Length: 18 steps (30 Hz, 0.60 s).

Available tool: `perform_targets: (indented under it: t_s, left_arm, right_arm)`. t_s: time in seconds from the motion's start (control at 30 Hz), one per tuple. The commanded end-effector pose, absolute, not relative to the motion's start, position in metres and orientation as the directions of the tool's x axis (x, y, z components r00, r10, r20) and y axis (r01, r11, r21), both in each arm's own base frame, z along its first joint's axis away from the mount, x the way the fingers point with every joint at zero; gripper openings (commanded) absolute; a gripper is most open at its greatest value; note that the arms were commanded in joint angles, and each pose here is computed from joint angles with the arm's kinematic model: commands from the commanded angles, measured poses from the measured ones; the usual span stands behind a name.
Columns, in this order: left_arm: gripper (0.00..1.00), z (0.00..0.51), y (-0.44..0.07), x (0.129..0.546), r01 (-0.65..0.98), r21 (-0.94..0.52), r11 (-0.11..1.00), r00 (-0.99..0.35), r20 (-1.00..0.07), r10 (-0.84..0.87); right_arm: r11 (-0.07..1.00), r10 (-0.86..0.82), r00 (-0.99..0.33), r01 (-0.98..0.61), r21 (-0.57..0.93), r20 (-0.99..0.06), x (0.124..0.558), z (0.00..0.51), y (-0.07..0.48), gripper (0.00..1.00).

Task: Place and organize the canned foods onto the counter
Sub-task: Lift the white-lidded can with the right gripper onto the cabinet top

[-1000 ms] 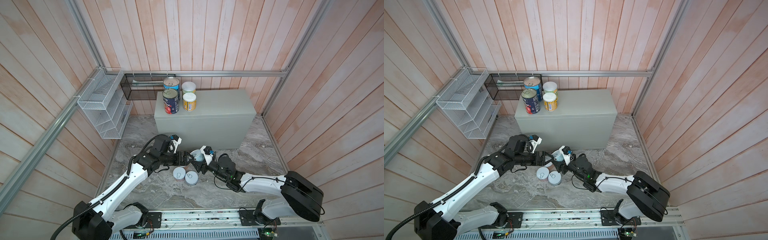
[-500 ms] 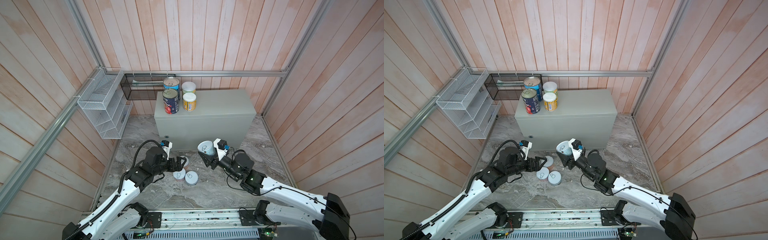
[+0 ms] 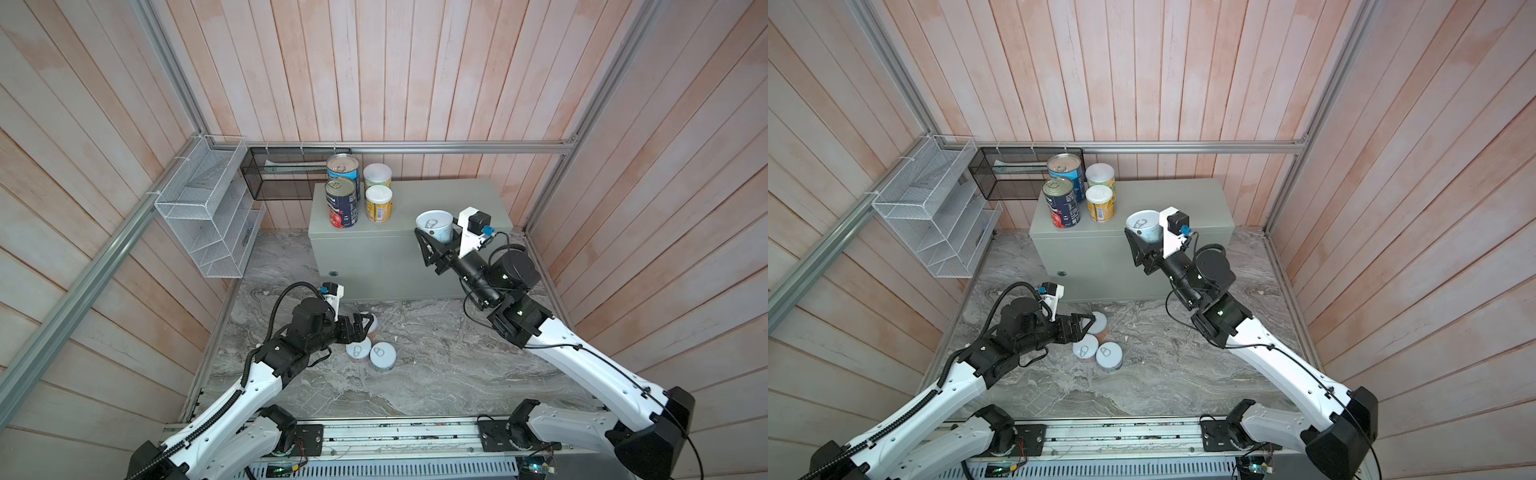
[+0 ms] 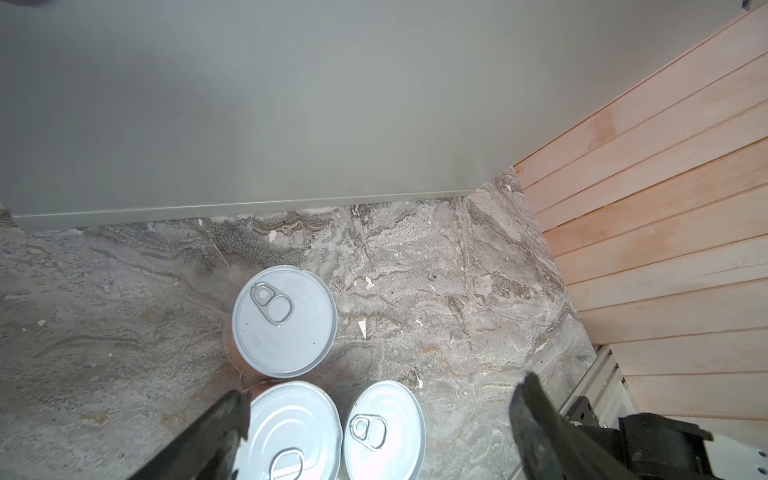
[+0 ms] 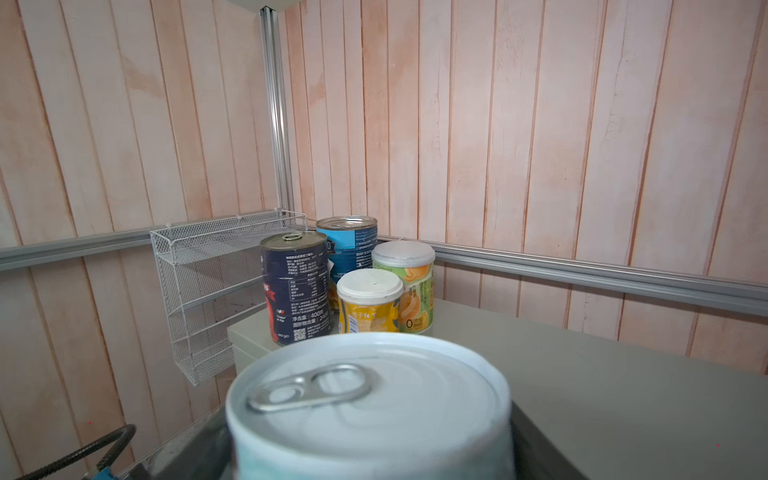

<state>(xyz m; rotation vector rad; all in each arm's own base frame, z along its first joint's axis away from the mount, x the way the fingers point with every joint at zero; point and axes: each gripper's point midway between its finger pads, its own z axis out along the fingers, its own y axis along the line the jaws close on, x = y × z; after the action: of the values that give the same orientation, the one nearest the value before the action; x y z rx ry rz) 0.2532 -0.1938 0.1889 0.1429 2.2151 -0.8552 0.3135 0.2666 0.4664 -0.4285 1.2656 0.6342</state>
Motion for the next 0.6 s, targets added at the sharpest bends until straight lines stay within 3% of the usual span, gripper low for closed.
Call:
perform_targets:
  t_s: [0.0, 0.57]
  left_arm:
    - [1.00, 0.193, -0.194, 0.254, 0.365, -0.537, 0.761, -0.695, -0.700, -0.161]
    - [1.00, 0.182, -0.186, 0.250, 0.334, -0.518, 0.787, -0.703, -0.693, -0.158]
  right_arm:
    - [0.742, 0.224, 0.233, -0.670, 0.010, -0.946, 0.323, 0.498, 0.270, 0.53]
    - [0.802, 0.140, 0.318, -0.592, -0.081, -0.938, 0.411, 0.501, 0.300, 0.54]
